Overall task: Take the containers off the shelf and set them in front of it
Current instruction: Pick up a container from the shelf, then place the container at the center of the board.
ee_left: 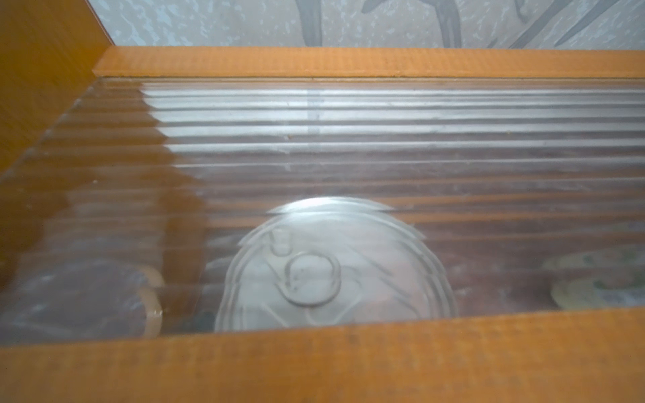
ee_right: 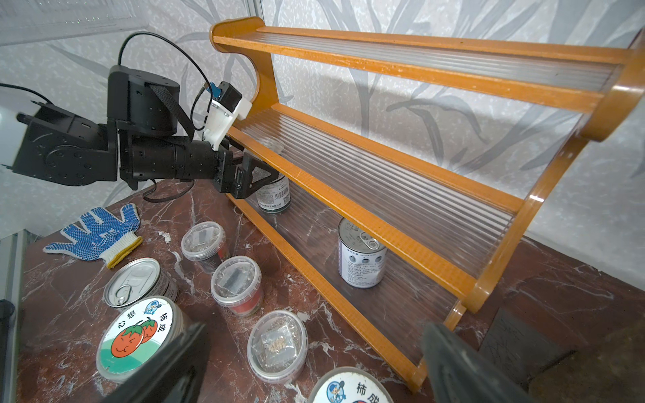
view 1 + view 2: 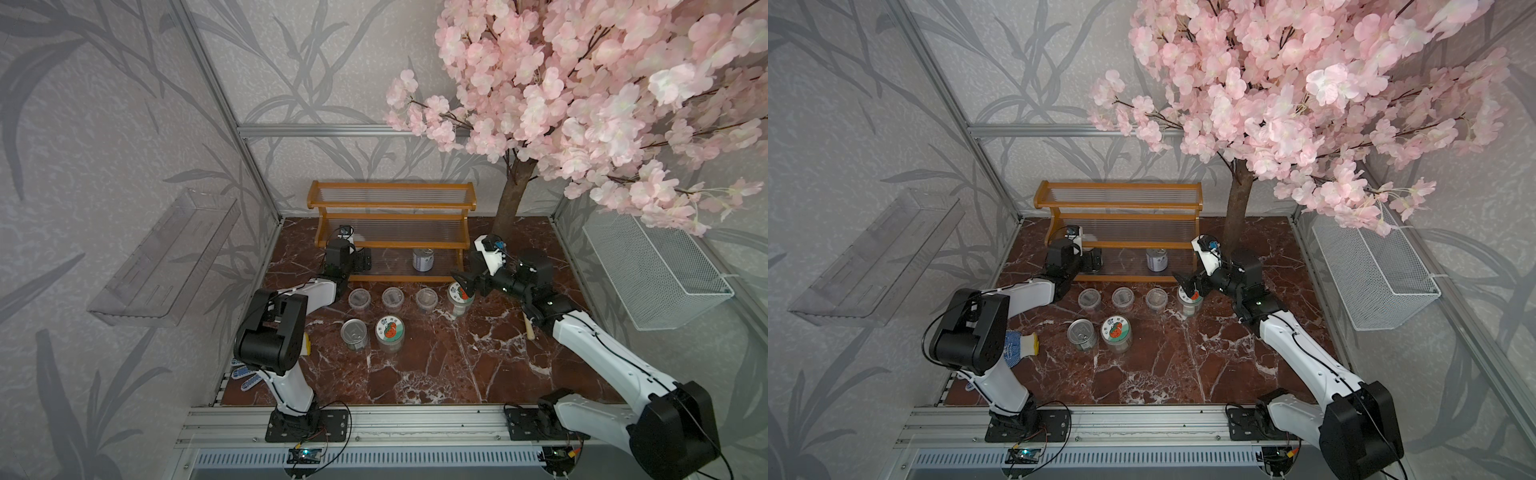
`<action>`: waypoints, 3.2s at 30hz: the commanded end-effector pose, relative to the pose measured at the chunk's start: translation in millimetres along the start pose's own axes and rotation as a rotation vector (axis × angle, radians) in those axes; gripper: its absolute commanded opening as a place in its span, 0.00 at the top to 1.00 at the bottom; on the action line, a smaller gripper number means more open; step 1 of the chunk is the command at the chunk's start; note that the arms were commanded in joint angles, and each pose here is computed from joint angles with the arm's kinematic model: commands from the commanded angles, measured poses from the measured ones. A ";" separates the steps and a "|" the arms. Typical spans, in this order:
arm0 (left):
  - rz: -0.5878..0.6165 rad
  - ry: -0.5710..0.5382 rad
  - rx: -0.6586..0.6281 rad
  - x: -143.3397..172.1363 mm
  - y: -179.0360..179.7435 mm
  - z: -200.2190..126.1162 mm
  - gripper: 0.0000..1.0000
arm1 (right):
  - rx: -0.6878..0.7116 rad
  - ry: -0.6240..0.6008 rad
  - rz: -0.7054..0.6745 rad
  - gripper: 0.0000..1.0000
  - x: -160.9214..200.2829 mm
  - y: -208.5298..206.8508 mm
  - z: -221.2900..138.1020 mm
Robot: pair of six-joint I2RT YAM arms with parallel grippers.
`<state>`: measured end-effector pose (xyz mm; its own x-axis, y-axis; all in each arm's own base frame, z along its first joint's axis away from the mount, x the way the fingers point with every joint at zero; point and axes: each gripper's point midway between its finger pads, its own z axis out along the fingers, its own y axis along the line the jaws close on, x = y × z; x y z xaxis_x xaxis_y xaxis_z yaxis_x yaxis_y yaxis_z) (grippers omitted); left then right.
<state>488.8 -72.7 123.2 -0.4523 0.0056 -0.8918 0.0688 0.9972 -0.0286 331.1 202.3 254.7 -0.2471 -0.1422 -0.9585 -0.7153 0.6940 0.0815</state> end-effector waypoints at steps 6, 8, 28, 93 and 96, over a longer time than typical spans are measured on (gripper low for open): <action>0.028 0.016 0.060 -9.5 -9.7 17.2 0.01 | 0.002 -0.014 -0.018 0.01 -9.9 2.8 -6.4; 0.026 0.021 0.059 -10.1 -9.9 19.8 0.03 | 0.005 -0.011 -0.022 0.01 -9.7 2.8 -7.2; 0.058 0.023 0.103 -4.8 -15.9 -2.1 0.30 | 0.026 -0.002 -0.017 0.01 -4.5 -5.2 -10.1; 0.002 -0.086 0.351 -45.4 -157.2 -242.0 0.29 | 0.033 0.000 0.021 0.01 -5.7 0.1 -25.8; 0.034 -0.074 0.421 -34.5 -191.2 -254.9 0.28 | 0.047 0.001 0.019 0.01 -6.3 -2.3 -28.6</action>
<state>269.9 -235.6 264.5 -0.3835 0.0462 -0.9224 0.4701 0.8695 -0.1519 315.9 187.4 256.8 -0.2835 -0.1281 -0.9504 -0.6916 0.7138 0.1101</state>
